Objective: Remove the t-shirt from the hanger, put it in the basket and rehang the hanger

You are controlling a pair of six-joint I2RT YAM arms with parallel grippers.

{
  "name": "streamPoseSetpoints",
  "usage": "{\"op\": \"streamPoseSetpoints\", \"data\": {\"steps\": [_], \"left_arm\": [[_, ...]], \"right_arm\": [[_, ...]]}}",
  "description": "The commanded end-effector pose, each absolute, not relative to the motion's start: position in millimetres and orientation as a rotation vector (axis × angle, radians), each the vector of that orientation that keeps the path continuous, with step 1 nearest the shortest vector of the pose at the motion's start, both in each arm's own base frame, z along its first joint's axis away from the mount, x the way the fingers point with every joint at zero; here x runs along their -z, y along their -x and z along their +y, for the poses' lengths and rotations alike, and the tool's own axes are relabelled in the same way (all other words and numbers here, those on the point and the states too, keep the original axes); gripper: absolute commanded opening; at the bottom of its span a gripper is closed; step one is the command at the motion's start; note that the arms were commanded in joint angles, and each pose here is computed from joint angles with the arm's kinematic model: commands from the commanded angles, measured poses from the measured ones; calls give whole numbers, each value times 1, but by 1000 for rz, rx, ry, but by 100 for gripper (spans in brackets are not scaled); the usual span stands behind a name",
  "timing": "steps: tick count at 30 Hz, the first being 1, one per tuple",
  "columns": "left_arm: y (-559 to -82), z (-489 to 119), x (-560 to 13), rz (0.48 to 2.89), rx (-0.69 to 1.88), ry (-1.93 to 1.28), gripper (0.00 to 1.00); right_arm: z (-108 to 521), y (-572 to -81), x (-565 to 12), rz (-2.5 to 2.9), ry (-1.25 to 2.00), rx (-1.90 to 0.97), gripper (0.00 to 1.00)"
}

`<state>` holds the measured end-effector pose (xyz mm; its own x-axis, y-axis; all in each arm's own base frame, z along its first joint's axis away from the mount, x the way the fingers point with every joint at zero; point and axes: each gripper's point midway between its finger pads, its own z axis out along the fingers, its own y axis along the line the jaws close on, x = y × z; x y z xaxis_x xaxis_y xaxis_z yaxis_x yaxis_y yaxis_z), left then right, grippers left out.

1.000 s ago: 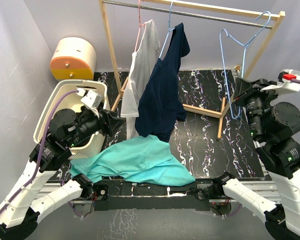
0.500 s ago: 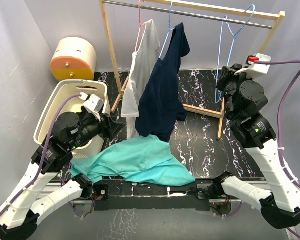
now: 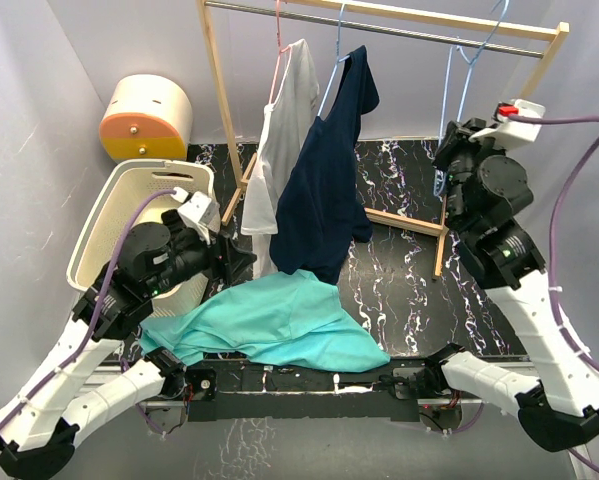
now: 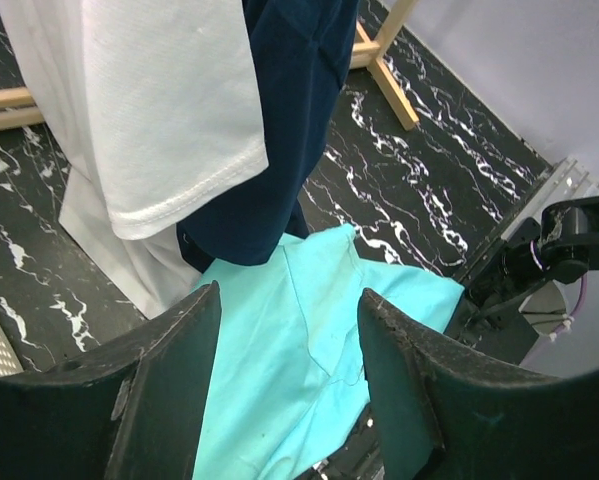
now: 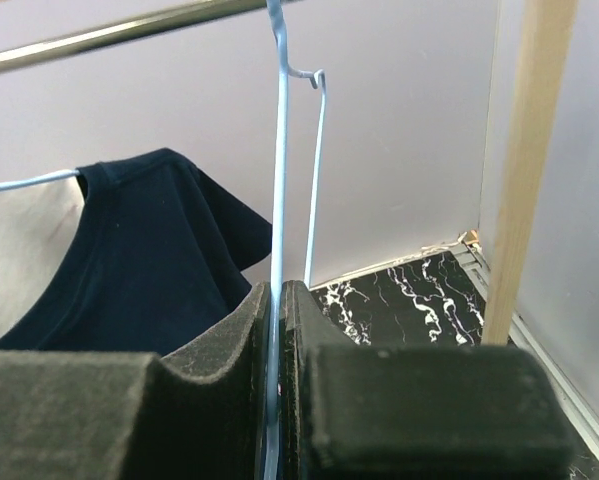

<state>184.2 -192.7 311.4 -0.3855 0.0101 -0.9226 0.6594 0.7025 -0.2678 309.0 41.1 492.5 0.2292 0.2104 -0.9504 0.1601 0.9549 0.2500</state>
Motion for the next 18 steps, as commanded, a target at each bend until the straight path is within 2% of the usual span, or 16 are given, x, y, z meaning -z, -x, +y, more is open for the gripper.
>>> {"op": "streamPoseSetpoints", "data": {"steps": [1,8,10,12,18], "left_arm": [[-176,-202,-295,1922,808,-602,57],[-168,-204,-278,1988,823,-649,61],[-168,-203,-272,2010,819,-645,62],[-170,-204,-265,2032,811,-643,64],[-175,-212,-240,2121,826,-621,68]], "right_arm": [[45,-317,-508,1317,-332,-41,8],[53,-306,-499,1369,-298,-113,8],[53,-294,-498,1380,-274,-146,15],[52,-279,-496,1397,-246,-176,35],[58,-239,-468,1534,-155,-275,80]]}}
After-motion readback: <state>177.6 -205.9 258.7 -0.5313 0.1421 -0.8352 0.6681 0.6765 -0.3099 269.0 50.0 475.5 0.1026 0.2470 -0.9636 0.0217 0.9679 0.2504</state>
